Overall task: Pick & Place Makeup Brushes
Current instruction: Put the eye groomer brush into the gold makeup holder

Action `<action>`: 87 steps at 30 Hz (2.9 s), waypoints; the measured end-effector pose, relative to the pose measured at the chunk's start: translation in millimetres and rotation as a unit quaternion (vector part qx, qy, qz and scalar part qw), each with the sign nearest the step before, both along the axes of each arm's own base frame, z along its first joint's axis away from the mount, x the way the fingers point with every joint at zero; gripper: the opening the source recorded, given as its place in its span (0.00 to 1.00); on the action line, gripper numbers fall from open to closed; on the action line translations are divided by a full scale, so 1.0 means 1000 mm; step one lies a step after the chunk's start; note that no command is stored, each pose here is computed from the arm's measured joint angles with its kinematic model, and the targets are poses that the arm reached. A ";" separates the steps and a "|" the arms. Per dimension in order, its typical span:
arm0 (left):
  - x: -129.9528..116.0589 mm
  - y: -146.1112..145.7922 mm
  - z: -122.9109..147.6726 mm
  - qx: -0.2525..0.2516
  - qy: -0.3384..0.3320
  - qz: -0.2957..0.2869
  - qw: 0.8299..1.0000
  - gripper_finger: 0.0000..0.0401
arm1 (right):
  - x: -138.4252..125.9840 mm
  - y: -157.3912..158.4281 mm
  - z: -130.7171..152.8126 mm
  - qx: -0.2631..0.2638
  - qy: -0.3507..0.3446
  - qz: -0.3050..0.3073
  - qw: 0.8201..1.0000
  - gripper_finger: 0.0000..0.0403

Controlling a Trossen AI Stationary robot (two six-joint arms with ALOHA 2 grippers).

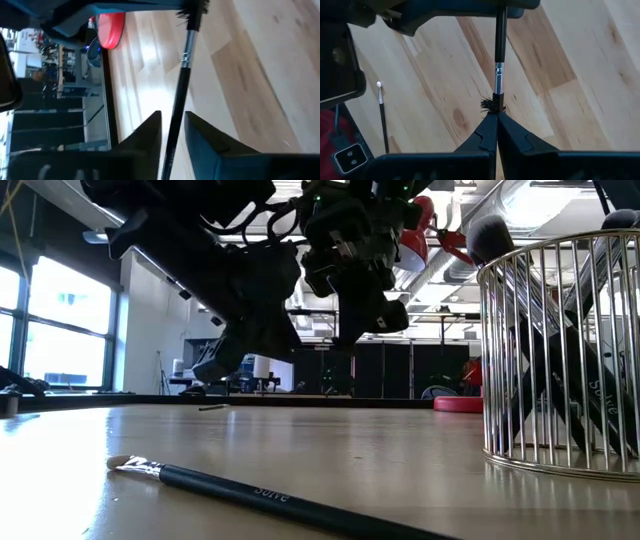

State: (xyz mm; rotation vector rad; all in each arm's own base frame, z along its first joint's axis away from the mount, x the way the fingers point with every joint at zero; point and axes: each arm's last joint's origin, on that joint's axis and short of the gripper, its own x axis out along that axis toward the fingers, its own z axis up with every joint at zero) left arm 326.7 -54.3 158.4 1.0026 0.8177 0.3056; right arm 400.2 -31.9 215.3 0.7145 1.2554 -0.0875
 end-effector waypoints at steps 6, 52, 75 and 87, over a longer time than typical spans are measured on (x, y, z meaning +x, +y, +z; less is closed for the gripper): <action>-0.002 0.000 -0.003 -0.013 0.011 -0.005 1.000 0.04 | 0.002 0.000 0.000 -0.003 -0.010 -0.002 1.000 0.00; -0.134 0.037 0.008 -0.370 -0.271 0.129 0.879 0.03 | -0.062 0.067 -0.053 -0.238 -0.037 -0.063 0.969 0.19; -0.105 0.026 0.027 -0.517 -0.412 -0.015 0.751 0.03 | -0.041 0.084 -0.031 -0.354 -0.485 -0.118 0.791 0.21; -0.085 0.014 0.043 -0.544 -0.426 -0.203 0.693 0.03 | -0.102 0.064 -0.083 -0.354 -0.359 -0.220 0.835 0.09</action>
